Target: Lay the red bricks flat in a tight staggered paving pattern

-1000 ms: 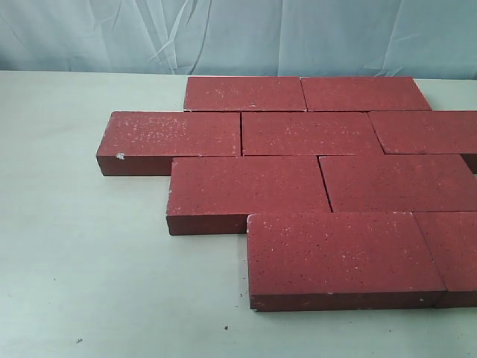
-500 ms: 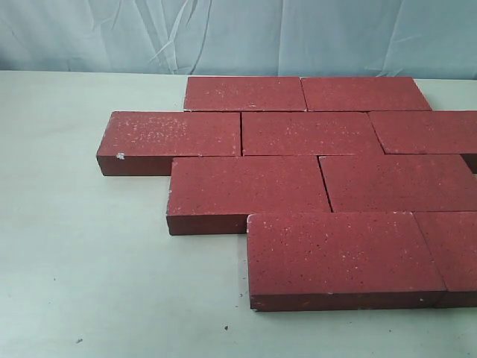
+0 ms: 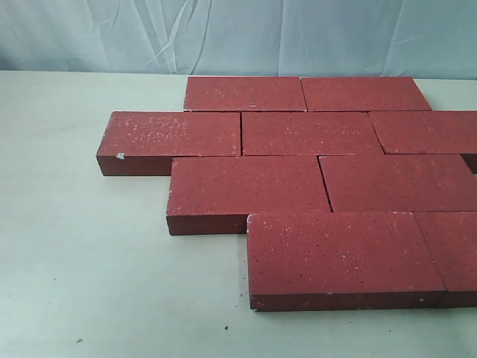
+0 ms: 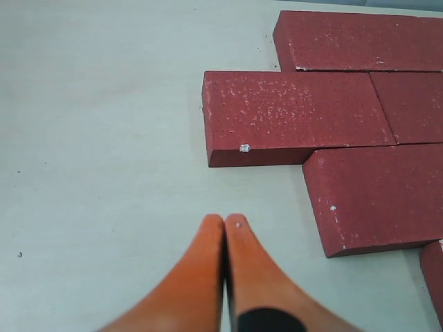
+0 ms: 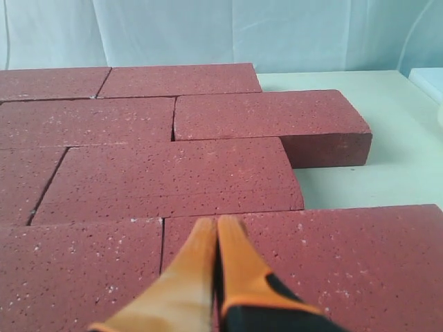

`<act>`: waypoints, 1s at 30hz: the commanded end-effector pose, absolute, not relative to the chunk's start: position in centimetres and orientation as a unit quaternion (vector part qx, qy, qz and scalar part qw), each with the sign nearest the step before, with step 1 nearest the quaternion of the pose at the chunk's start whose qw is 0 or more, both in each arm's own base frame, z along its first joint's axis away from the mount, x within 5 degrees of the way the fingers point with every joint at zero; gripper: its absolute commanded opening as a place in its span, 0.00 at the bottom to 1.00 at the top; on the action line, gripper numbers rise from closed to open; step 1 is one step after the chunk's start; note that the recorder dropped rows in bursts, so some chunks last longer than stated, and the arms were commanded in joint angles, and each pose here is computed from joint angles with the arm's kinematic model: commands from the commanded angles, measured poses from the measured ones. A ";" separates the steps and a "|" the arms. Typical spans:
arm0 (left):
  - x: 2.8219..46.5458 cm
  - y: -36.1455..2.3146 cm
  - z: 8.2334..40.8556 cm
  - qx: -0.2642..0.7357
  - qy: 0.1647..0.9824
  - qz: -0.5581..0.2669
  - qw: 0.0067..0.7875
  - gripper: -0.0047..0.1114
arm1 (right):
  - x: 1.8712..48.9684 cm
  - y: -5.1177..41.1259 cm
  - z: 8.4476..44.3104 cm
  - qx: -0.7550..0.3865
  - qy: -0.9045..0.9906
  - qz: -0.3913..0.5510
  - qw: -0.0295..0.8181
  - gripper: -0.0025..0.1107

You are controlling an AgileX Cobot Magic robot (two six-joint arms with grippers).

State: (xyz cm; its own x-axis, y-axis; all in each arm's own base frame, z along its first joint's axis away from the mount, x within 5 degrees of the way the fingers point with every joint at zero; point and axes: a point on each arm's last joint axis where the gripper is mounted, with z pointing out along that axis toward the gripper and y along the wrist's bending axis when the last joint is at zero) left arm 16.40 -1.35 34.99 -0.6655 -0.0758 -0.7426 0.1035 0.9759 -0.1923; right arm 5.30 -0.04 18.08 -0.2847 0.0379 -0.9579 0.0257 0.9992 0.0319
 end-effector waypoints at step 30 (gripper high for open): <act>15.0 -0.8 36.5 -0.002 0.835 -0.075 0.546 0.04 | 5.3 -0.1 18.1 0.021 0.797 0.001 0.604 0.02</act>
